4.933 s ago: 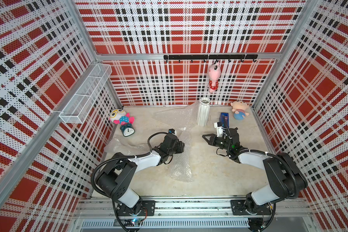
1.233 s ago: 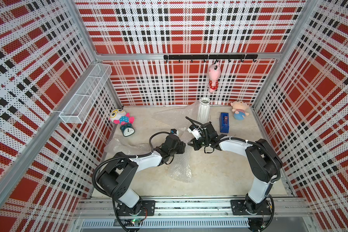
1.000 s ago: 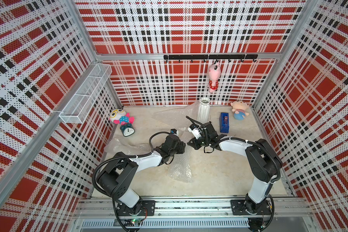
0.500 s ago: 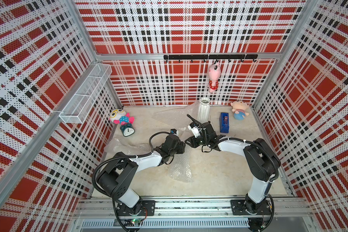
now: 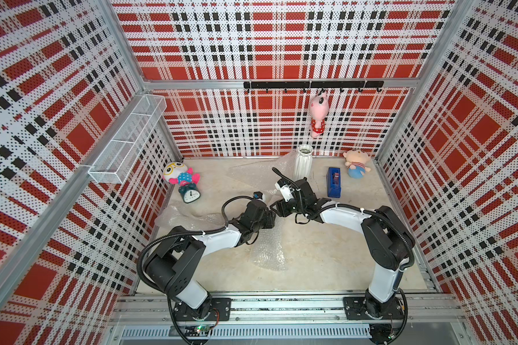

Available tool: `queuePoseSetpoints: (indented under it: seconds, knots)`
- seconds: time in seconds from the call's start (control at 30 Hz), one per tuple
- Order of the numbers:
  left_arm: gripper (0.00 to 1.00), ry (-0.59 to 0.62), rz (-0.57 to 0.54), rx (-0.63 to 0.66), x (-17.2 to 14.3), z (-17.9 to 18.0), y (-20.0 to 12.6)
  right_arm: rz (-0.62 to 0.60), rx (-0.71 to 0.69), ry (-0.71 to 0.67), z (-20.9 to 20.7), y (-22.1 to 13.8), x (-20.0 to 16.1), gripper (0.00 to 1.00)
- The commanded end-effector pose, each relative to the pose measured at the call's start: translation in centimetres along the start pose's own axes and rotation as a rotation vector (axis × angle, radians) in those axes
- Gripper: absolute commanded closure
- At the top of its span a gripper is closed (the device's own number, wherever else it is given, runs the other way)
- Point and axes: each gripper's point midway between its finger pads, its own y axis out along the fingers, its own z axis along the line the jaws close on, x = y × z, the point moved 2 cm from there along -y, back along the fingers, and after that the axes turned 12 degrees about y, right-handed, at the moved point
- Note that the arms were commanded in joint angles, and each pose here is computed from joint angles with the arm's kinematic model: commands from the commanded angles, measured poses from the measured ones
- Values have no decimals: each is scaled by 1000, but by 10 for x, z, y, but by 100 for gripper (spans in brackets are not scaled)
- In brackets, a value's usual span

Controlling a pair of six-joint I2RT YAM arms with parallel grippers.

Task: Wrap vases in bubble wrap
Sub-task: Stick the tape on the bubble wrap.

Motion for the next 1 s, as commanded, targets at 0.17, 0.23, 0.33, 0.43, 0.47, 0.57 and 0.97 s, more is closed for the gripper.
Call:
queuePoseSetpoints:
  seconds: [0.17,0.23,0.33,0.43,0.47,0.57,0.97]
  knots:
    - [53,23,119,7,-35,4,-1,-110,-63,-5,1,-25,33,36]
    - [53,25,118,9,-35,4,-1,-136,-80,-2,-1,-38,35,33]
    - [53,24,119,11,-35,6,-1,-179,-112,5,-6,-59,36,30]
    - [53,24,116,9,-34,5,-2,-216,-136,31,-16,-76,30,26]
    - [53,22,119,10,-35,6,-1,-218,-143,38,-19,-78,27,26]
    - [53,23,118,5,-34,5,0,-189,-142,51,-26,-71,12,24]
    - [53,21,116,-1,-32,3,0,-107,-123,63,-31,-34,-14,16]
